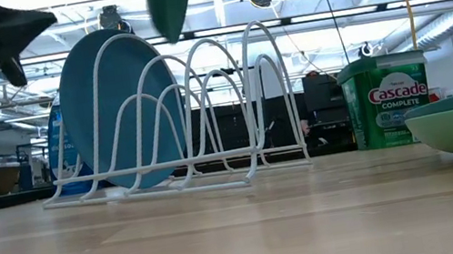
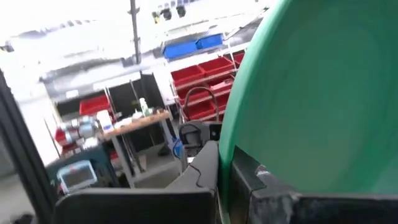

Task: Sort dishes
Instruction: Put the green plate into the white dish rack

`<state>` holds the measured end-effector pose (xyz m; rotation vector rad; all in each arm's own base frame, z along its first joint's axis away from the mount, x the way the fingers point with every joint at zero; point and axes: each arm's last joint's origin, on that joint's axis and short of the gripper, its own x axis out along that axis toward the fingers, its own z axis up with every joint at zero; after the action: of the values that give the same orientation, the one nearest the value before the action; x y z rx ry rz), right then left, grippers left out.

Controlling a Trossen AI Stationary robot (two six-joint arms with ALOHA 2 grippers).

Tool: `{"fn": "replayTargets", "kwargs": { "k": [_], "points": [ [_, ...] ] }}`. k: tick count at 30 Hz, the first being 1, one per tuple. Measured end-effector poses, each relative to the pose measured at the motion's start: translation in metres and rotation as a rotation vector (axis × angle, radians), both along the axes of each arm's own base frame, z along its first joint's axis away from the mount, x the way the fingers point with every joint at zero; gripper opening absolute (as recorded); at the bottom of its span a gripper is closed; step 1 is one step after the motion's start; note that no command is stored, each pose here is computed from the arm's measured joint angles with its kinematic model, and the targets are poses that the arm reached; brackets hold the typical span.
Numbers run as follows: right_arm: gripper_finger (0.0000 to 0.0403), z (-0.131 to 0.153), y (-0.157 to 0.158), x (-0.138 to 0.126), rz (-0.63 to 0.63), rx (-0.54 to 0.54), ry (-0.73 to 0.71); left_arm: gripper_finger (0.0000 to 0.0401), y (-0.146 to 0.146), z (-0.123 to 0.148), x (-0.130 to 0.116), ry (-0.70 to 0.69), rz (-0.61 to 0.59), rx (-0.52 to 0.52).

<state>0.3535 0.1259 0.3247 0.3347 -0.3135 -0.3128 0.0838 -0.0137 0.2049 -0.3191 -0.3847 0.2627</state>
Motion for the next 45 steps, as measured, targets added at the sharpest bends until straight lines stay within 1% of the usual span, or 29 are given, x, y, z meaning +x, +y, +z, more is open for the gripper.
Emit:
{"fn": "replayTargets", "kwargs": {
  "k": [6, 8, 12, 16, 19, 26, 30, 40, 43, 45],
  "points": [
    [0.0001, -0.035, -0.001, 0.024, -0.009, 0.114, -0.153, 0.0000, 0.002, 0.008, -0.004, -0.053, 0.050, 0.084],
    [0.0001, -0.046, -0.003, 0.029, -0.033, 0.153, -0.170, 0.0000, 0.002, 0.010, -0.005, -0.059, 0.061, 0.102],
    [0.0001, -0.063, -0.007, 0.036, -0.112, 0.240, -0.154, 0.0000, 0.002, 0.012, -0.006, -0.064, 0.084, 0.142],
    [0.0001, -0.070, -0.013, 0.041, -0.119, 0.293, -0.159, 0.0000, 0.002, 0.012, -0.006, -0.058, 0.097, 0.159],
    [0.0002, -0.073, -0.017, 0.043, -0.129, 0.307, -0.157, 0.0000, 0.003, 0.012, -0.006, -0.048, 0.110, 0.185],
    [0.0011, -0.082, -0.030, 0.051, -0.126, 0.334, -0.096, 0.0000, 0.003, 0.012, -0.006, -0.046, 0.112, 0.190],
    [0.0037, -0.088, -0.031, 0.054, -0.095, 0.308, -0.031, 0.0000, 0.003, 0.012, -0.006, -0.045, 0.112, 0.190],
    [0.0144, -0.088, -0.033, 0.054, -0.094, 0.292, -0.024, 0.0000, 0.003, 0.012, -0.006, -0.045, 0.112, 0.190],
    [0.0167, -0.088, -0.034, 0.055, -0.110, 0.270, -0.014, 0.0000, 0.003, 0.012, -0.006, -0.045, 0.112, 0.190],
    [0.0177, -0.088, -0.037, 0.055, -0.126, 0.283, -0.022, 0.0000, 0.003, 0.012, -0.006, -0.045, 0.112, 0.190]
  ]
}}
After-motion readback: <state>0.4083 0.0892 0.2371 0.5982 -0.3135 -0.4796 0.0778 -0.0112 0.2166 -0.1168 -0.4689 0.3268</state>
